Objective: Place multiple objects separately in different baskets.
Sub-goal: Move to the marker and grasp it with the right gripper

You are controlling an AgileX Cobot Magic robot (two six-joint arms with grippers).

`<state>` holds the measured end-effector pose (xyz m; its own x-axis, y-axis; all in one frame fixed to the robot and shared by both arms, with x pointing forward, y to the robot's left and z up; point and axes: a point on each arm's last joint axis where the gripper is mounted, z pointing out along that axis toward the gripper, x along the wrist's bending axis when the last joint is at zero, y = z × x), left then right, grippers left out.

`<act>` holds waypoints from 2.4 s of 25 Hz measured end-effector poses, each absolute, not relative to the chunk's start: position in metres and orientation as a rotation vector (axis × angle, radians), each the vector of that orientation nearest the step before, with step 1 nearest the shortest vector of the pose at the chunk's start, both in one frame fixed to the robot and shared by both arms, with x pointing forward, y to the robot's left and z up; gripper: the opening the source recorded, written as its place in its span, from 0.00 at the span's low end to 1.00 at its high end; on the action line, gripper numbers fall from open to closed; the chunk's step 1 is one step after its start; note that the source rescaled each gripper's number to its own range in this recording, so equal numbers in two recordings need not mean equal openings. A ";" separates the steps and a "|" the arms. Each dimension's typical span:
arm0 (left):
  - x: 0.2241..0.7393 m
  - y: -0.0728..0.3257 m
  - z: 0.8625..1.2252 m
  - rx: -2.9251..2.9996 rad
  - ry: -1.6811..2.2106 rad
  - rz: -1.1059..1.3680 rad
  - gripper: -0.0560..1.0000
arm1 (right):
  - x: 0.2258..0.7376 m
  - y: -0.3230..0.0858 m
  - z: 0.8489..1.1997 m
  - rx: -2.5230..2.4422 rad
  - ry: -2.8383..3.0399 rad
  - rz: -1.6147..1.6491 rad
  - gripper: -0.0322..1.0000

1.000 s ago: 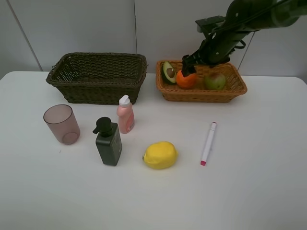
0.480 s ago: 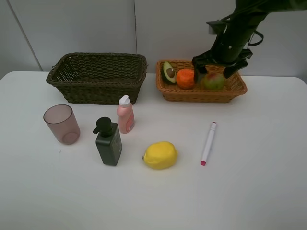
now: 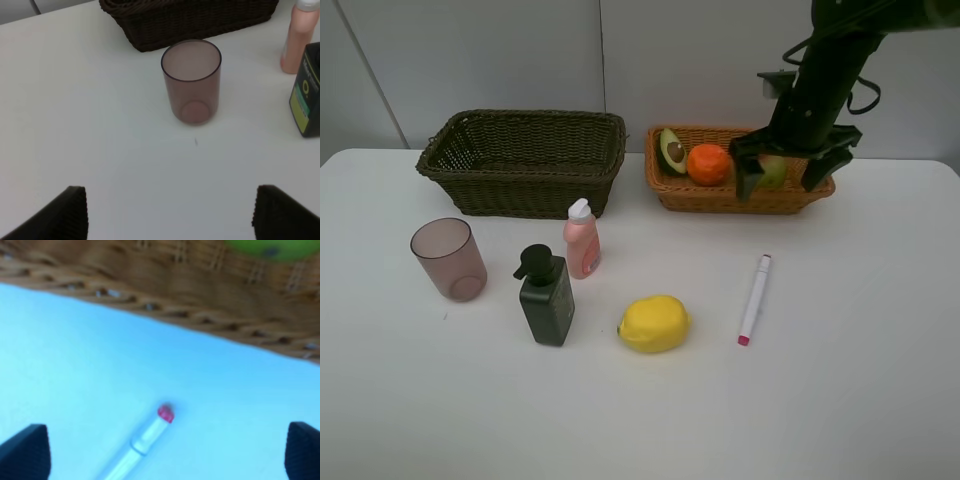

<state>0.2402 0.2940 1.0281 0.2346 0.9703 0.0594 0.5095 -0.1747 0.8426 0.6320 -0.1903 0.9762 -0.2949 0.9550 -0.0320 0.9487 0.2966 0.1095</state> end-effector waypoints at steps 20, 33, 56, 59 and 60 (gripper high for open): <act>0.240 0.294 1.028 1.796 1.366 0.819 0.89 | 0.593 -0.196 0.900 1.893 2.462 0.141 0.99; 0.240 0.294 1.028 1.796 1.366 0.819 0.89 | 0.591 -0.195 0.884 1.935 2.466 0.128 0.99; 0.240 0.294 1.028 1.796 1.367 0.820 0.89 | 0.590 -0.195 0.884 1.938 2.472 0.115 0.57; 0.240 0.294 1.028 1.796 1.367 0.820 0.89 | 0.590 -0.195 0.884 1.938 2.472 0.115 0.48; 0.240 0.294 1.028 1.796 1.367 0.820 0.89 | 0.590 -0.195 0.884 1.938 2.472 0.115 0.45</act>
